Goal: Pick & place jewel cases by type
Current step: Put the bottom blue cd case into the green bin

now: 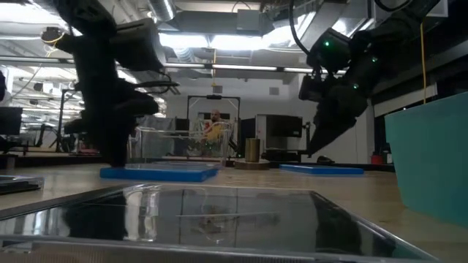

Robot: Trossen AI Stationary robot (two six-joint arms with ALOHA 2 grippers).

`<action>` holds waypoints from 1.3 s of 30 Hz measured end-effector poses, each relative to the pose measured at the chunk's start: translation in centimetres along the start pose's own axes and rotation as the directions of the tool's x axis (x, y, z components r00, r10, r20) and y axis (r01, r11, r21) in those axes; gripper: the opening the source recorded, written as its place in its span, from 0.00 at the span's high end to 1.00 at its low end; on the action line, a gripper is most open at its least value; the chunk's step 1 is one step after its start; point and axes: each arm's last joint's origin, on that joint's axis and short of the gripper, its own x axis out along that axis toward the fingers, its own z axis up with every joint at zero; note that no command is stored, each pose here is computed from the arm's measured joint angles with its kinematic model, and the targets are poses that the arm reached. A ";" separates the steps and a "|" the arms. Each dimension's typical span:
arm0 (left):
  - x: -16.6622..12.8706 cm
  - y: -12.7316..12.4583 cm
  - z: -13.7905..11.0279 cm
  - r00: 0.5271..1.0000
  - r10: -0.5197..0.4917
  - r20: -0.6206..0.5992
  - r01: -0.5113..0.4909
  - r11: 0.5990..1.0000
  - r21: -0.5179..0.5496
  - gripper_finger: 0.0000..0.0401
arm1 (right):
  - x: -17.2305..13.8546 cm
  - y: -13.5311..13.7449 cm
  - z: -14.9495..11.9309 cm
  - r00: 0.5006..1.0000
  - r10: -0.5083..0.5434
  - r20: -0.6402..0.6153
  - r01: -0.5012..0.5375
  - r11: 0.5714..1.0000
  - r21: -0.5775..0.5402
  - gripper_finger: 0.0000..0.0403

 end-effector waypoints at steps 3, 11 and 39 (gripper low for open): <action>0.7 -0.1 0.5 1.000 -0.020 -0.009 0.020 1.000 0.008 0.99 | 0.0 0.0 0.2 1.000 0.001 0.022 -0.001 1.000 -0.003 0.99; 1.7 -2.7 2.3 0.999 -0.022 -0.042 0.026 0.993 0.114 0.99 | 0.0 0.0 0.3 1.000 0.010 0.028 -0.011 1.000 0.021 0.97; 3.2 -6.4 4.9 0.994 -0.102 -0.035 0.106 0.975 0.195 1.00 | 4.9 -0.3 -0.9 0.991 0.133 -0.021 -0.133 0.991 0.026 0.99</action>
